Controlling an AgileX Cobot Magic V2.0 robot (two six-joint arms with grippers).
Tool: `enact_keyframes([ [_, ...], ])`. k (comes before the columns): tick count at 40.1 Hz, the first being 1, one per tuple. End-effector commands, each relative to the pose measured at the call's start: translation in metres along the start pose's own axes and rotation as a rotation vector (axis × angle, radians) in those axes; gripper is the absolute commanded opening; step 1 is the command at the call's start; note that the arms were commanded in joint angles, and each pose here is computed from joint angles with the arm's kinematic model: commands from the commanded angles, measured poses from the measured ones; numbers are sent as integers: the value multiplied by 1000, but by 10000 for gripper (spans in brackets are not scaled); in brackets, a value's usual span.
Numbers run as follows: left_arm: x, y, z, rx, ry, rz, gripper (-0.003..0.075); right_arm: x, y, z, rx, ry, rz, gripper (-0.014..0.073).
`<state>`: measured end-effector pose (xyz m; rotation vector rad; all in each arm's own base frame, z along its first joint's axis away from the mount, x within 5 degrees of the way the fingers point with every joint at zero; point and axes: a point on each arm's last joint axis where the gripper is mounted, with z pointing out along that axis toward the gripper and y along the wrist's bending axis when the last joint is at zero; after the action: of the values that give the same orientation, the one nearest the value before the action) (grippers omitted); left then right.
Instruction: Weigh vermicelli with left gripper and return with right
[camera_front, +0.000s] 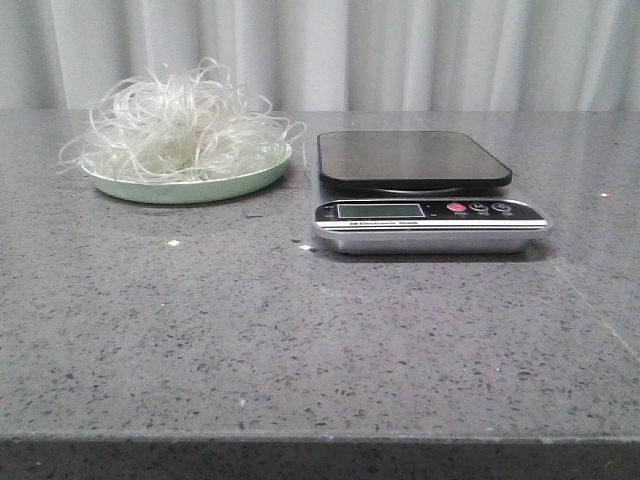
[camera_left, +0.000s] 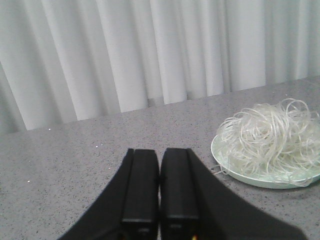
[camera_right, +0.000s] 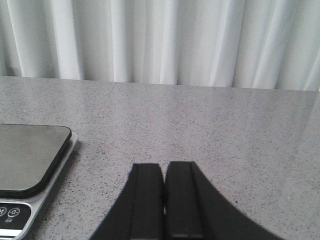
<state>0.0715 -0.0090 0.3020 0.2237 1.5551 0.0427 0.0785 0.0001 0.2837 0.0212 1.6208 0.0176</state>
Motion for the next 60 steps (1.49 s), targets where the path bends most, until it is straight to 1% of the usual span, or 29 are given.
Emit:
enact_keyframes([
  [1,-15,4,-1,-33,-96,-19,136,-16,-1,-1,13,-103,0,151],
  [5,-16,5,-2,-41,-99,-27,136,-16,-1,-1,13,-103,0,151],
  [8,-15,6,-1,-47,-95,-81,136,-16,-1,-1,13,-103,0,151],
  [14,-4,4,-3,-48,-82,-88,136,-16,-1,-1,13,-103,0,151],
  [20,19,0,-13,-49,-88,-88,136,-16,-1,-1,13,-103,0,151],
  [25,46,-5,-19,-48,-84,-88,136,-16,-1,-1,13,-103,0,151],
  [30,75,-10,-20,-42,-57,-111,136,-16,-1,-1,13,-103,0,151],
  [35,95,-14,-17,-41,-45,-125,136,-16,-1,-1,13,-103,0,151],
  [36,98,-14,-17,-36,-14,-131,136,-16,-1,-1,13,-103,0,151],
  [60,98,-15,-17,-34,-3,-131,136,-16,-1,-1,13,-103,0,151],
])
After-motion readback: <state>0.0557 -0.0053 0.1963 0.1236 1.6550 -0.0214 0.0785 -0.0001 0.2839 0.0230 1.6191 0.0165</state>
